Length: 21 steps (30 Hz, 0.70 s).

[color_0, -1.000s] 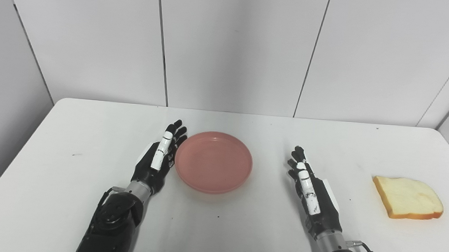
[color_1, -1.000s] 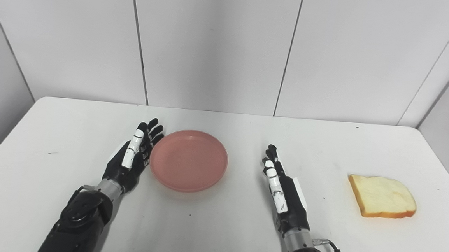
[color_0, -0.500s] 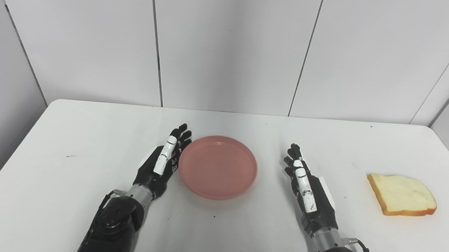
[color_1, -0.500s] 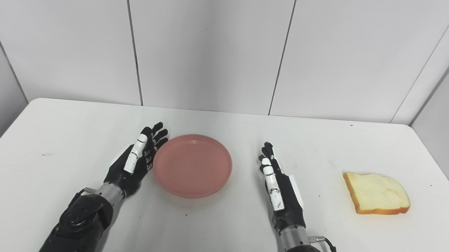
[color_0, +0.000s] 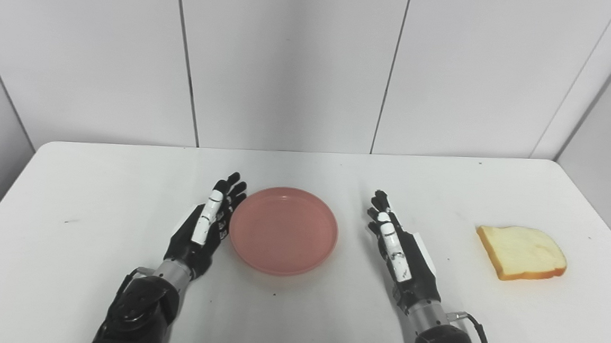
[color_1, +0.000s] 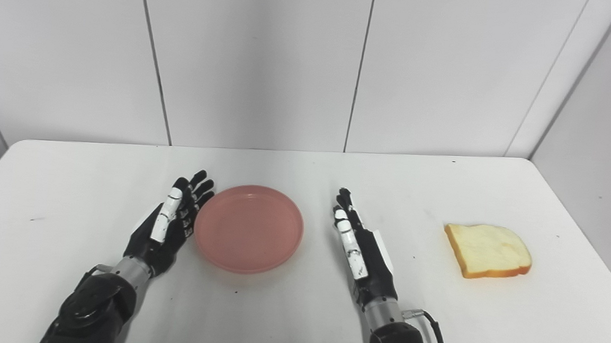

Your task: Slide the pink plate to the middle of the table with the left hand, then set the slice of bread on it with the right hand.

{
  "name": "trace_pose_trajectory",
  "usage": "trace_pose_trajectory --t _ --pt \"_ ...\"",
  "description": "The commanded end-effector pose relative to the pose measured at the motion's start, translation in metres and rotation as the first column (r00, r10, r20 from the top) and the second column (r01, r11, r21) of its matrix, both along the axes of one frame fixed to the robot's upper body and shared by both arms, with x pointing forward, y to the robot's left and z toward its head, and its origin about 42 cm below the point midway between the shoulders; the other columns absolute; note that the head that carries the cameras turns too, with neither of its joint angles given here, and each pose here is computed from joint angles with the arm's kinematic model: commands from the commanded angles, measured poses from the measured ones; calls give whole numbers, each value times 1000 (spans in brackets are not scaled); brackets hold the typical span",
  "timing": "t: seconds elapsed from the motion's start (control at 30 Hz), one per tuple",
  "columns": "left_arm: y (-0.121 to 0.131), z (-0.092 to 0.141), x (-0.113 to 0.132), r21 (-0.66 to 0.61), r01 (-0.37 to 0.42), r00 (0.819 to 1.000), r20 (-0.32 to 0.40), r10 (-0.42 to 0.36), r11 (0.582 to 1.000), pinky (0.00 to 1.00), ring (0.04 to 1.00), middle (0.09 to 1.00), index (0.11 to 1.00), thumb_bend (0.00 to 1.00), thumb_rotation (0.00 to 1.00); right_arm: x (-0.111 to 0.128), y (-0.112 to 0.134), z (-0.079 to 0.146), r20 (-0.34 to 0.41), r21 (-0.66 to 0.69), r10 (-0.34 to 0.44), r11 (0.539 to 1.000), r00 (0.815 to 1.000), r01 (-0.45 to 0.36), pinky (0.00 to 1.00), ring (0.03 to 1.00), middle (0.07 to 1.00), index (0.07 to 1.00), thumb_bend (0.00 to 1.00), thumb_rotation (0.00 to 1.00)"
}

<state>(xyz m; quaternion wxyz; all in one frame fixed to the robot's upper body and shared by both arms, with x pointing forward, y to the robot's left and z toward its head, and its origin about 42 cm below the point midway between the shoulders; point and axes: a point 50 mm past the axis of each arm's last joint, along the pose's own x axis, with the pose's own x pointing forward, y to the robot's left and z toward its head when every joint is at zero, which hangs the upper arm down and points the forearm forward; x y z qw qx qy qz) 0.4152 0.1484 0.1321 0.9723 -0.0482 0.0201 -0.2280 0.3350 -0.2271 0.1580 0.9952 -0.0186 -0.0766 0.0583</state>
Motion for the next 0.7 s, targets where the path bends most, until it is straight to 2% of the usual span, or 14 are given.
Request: trace_pose_trajectory --t 0.0,0.13,0.23,0.37,0.4,0.47,0.5,0.57,0.63,0.67 --pt "-12 -24 -12 19 69 993 -101 -67 997 1000 1000 1000 1000 658 1000 9 -4 34 140 -7 7 1000 990 -6 999 996 1000 1000 426 1000" --pt "-4 -27 -10 29 37 996 -78 -35 999 1000 991 1000 1000 663 1000 16 -16 61 220 -79 7 997 975 10 974 983 1000 1000 449 1000" --pt "2 -28 -11 3 14 997 -74 -14 1000 1000 998 1000 1000 696 1000 20 -23 80 260 -130 -3 991 966 37 971 966 986 994 531 947" --pt "12 -26 -11 -6 -8 999 -45 7 1000 1000 1000 1000 1000 711 1000 23 -39 118 316 -272 36 961 948 54 971 973 990 995 604 912" --pt "15 -27 -10 -3 -12 999 -34 12 1000 1000 1000 1000 1000 714 1000 25 -43 130 341 -332 44 940 939 77 976 977 992 995 614 908" --pt "20 -27 -10 -1 -17 1000 -22 17 1000 1000 1000 1000 1000 737 1000 26 -49 149 369 -434 61 894 928 114 870 925 964 971 640 899" --pt "23 -28 -10 -2 -19 1000 -18 19 1000 1000 1000 1000 1000 743 1000 27 -52 160 374 -488 74 863 925 128 860 915 958 968 657 890" --pt "27 -29 -11 -3 -24 1000 -19 24 1000 995 1000 1000 1000 743 1000 27 -56 174 366 -553 92 822 926 137 848 900 947 964 692 851" --pt "32 -32 -12 -7 -25 999 -23 25 1000 985 998 999 996 760 1000 28 -60 187 348 -595 110 793 931 129 832 897 943 966 743 728" --pt "35 -33 -12 -10 -34 999 -22 34 999 982 997 998 994 766 1000 28 -63 195 336 -641 124 756 934 130 830 899 945 969 752 711"
